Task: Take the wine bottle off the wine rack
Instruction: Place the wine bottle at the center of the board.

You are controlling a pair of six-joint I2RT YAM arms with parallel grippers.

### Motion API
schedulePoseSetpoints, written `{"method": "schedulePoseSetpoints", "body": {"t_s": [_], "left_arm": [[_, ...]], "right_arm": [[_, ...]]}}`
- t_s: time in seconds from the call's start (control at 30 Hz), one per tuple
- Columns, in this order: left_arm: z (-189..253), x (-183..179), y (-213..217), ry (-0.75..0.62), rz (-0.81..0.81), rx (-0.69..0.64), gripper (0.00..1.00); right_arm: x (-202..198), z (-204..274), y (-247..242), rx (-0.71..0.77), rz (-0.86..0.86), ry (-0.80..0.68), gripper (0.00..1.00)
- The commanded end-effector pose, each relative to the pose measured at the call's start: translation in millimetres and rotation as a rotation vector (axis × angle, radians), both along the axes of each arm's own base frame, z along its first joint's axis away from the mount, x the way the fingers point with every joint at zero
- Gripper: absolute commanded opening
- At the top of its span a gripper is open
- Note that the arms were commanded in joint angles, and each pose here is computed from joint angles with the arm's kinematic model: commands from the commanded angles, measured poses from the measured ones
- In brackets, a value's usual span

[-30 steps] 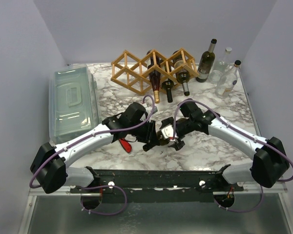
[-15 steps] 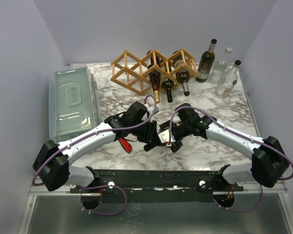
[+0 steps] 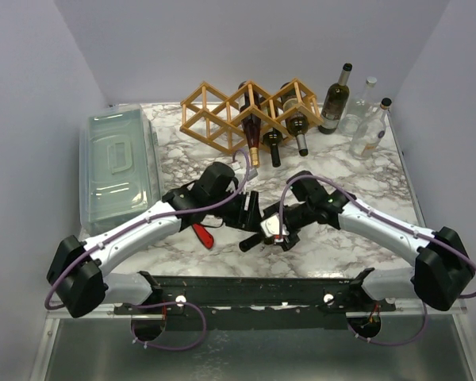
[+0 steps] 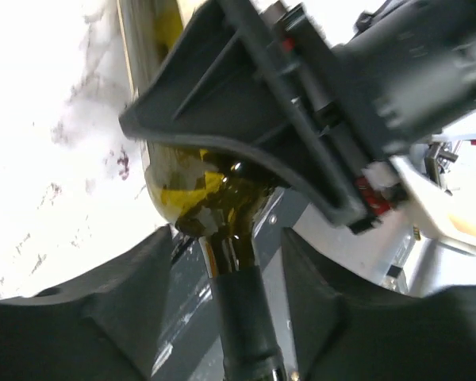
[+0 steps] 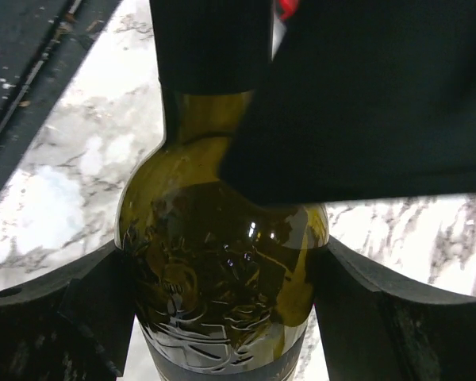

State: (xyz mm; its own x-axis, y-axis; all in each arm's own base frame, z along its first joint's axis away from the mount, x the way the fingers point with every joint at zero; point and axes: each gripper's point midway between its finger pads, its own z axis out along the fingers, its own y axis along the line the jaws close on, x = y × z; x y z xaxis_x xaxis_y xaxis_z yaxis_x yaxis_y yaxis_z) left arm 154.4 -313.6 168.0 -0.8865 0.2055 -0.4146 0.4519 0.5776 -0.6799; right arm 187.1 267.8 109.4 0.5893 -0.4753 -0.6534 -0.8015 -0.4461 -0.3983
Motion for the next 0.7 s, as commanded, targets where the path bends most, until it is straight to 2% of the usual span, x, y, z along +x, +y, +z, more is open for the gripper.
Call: {"method": "schedulePoseSetpoints", "body": {"t_s": [0.0,0.1,0.23,0.37,0.5,0.67], "left_arm": [[49,13,-3,-0.143,0.01,-0.14,0.65],[59,15,5,-0.188,0.035,-0.159,0.73],[75,18,16,-0.274,0.072,-0.183,0.76],[91,26,32,-0.384,0.15,-0.195,0.77],[115,30,48,-0.529,0.213,-0.265,0.79],[141,30,69,-0.687,0.292,-0.35,0.9]], "right_arm": [[-28,7,-3,0.023,0.041,0.093,0.19],[-33,10,-5,0.031,0.031,0.122,0.15],[-32,25,-8,0.08,-0.007,0.167,0.1],[-29,49,-14,0.137,-0.028,0.207,0.09],[-22,63,-20,0.166,-0.062,0.238,0.09],[-9,80,-31,0.231,-0.128,0.276,0.08]]}}
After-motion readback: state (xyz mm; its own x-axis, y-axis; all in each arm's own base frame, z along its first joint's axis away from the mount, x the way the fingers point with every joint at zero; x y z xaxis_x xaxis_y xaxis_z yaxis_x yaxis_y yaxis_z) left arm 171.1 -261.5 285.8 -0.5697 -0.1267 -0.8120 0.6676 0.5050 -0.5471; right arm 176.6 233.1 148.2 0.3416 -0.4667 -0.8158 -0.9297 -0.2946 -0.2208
